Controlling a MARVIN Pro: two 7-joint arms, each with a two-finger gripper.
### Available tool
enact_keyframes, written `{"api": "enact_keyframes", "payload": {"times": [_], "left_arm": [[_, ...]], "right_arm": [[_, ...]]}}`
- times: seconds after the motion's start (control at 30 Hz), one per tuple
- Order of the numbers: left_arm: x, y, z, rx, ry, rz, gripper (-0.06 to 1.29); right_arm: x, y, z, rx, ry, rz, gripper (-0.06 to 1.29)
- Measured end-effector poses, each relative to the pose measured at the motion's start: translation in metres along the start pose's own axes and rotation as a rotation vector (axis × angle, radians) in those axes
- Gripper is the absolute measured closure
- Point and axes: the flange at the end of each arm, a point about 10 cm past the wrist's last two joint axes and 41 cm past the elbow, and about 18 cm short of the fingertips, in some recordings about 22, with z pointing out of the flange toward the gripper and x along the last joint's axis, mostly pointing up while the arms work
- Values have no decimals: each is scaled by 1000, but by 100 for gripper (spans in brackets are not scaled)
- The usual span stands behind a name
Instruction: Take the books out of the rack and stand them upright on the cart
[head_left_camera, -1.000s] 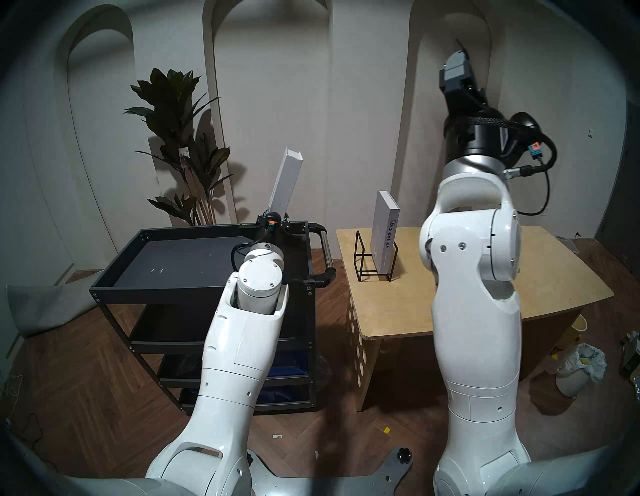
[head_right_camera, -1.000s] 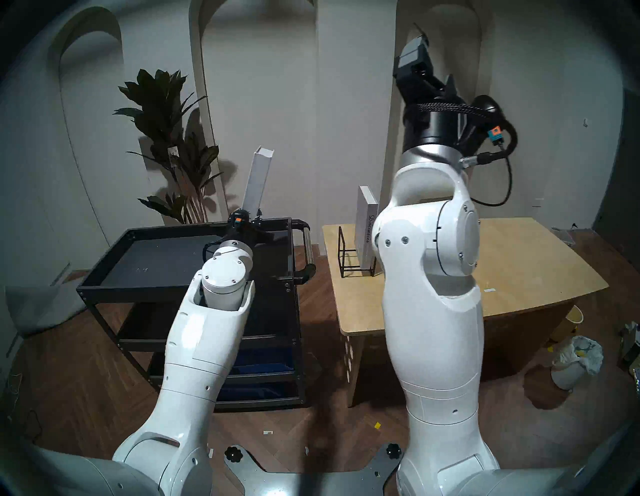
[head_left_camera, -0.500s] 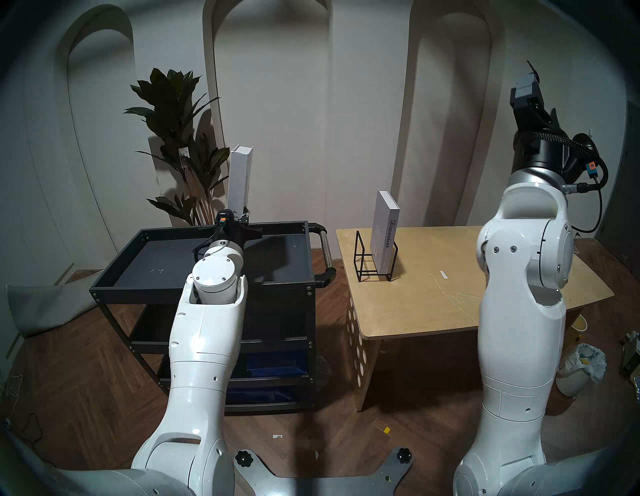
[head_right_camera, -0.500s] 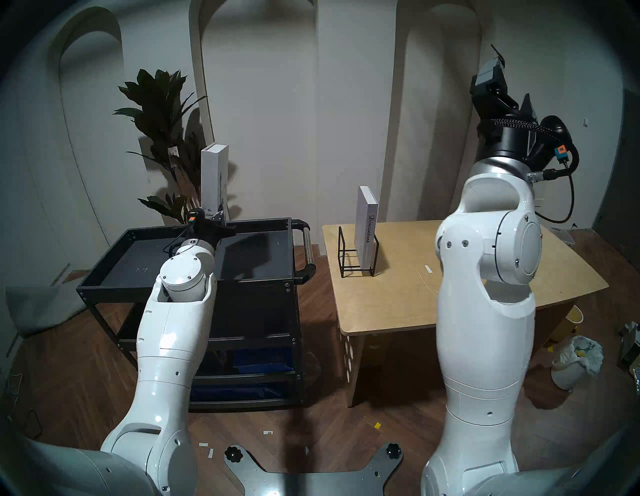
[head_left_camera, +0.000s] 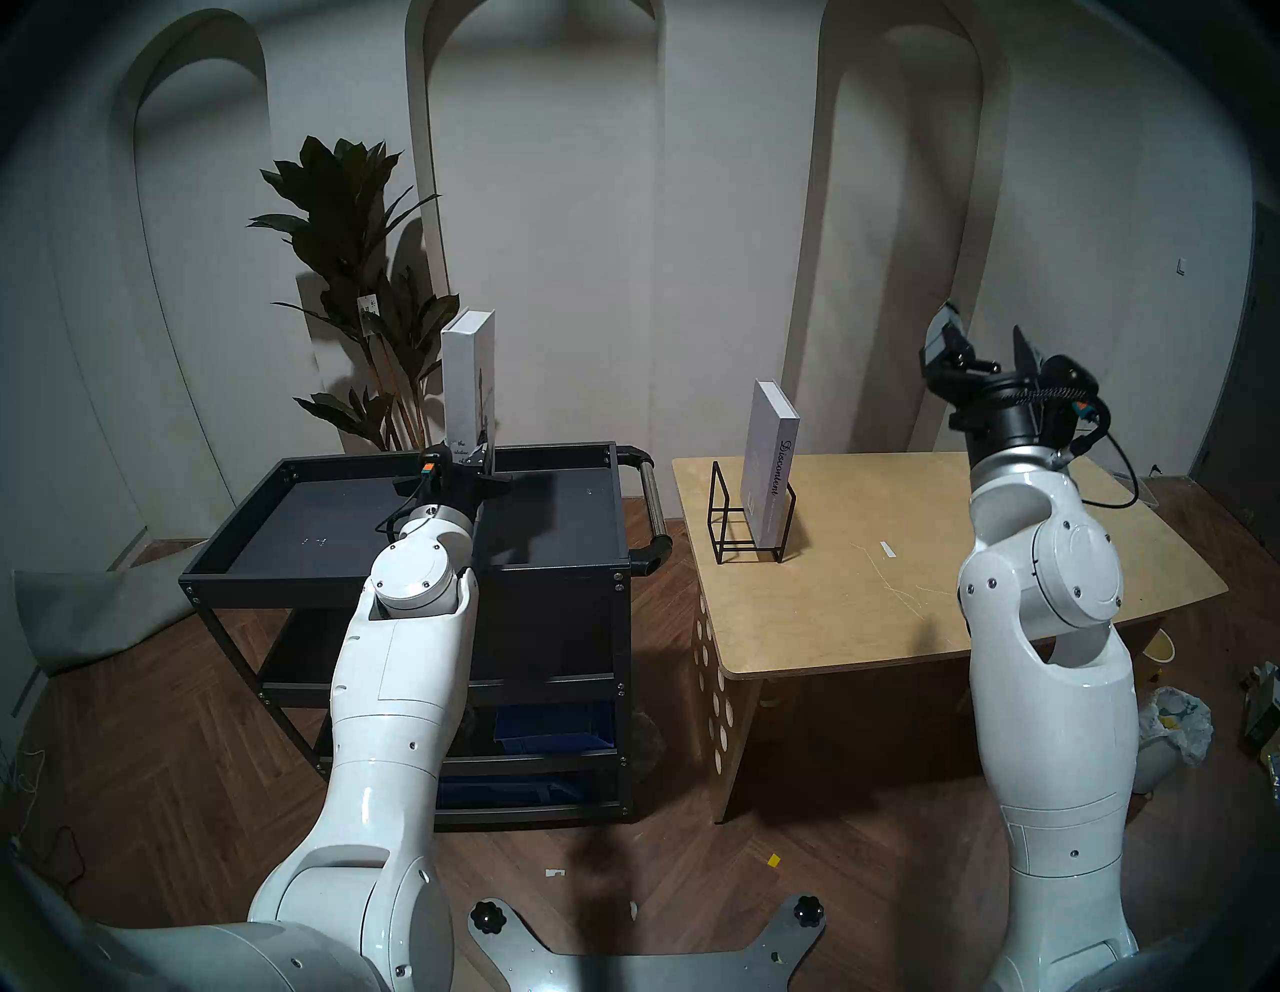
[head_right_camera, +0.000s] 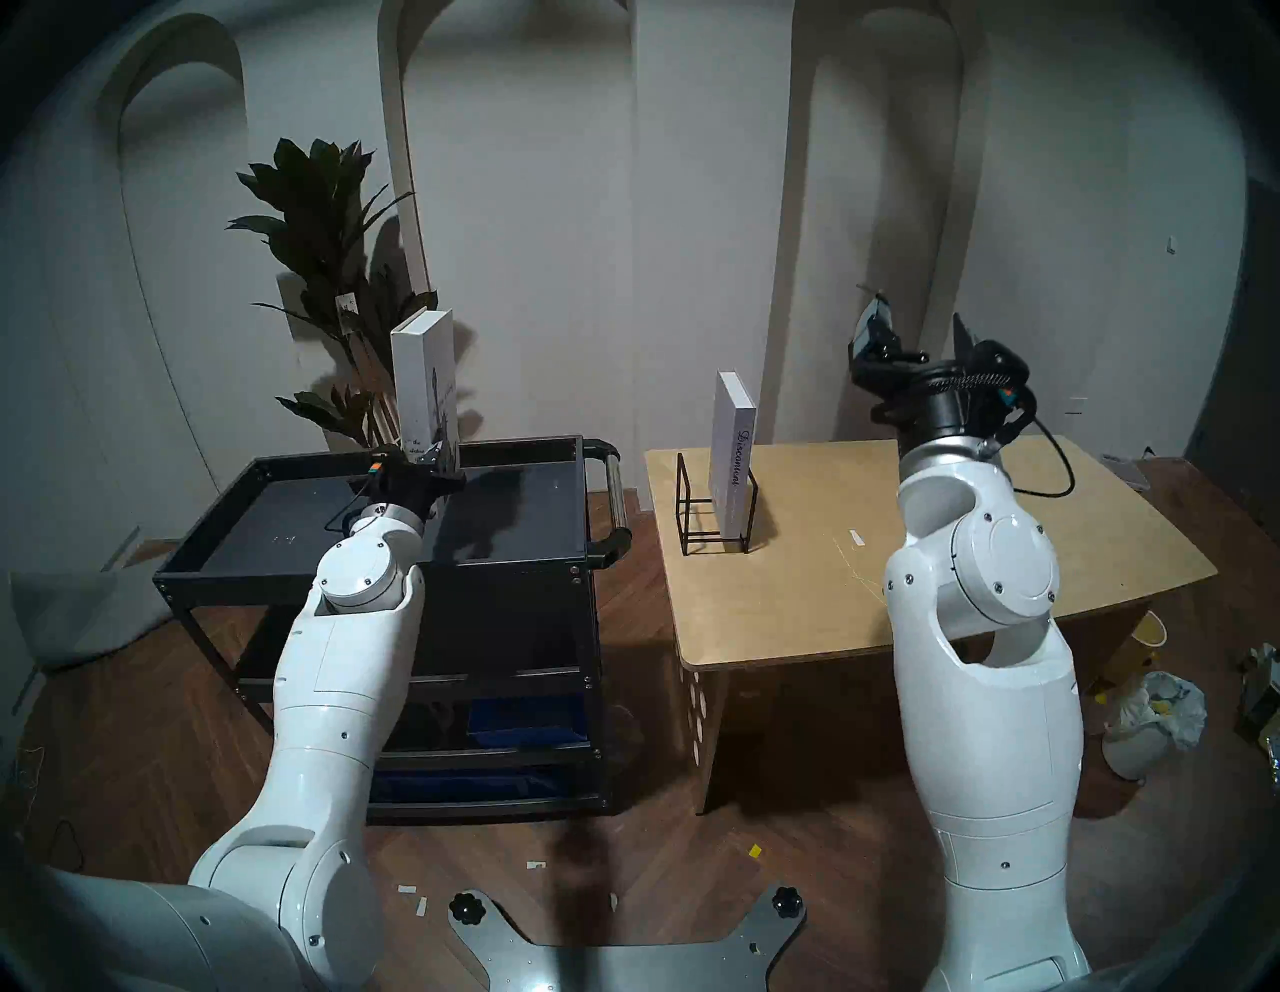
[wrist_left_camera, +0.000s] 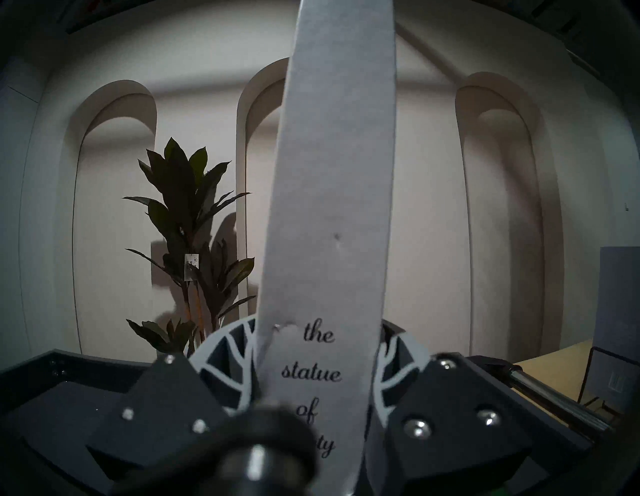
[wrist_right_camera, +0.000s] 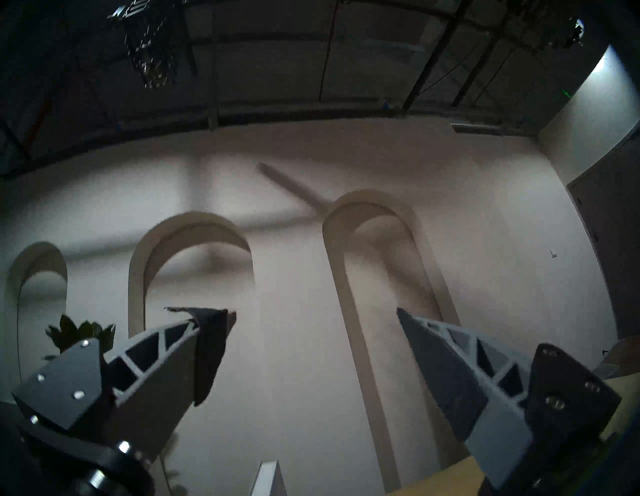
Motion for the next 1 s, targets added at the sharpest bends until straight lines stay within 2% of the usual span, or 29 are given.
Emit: {"api": "enact_keyframes", "payload": {"times": [0.13,0.23,0.4,0.57,0.77,1.0], "left_arm": [[0,-2,7,-8,-13,38,81],[7,-5,14,-4,-28,56,81],[16,-10,25,13,-80,64,81],[17,-18,34,40,-149,13,81],[4,-27,40,70,-223,-47,81],[1,-35,51,92,-251,-72,81]], "right_arm": [[-6,4,-6,5,-21,-20,0],[-9,6,-9,5,-29,-29,0],[-11,8,-12,6,-36,-36,0],[-10,7,-14,9,-33,-36,0],[-8,6,-14,9,-28,-31,0],[-8,7,-14,1,-22,-18,0]]}}
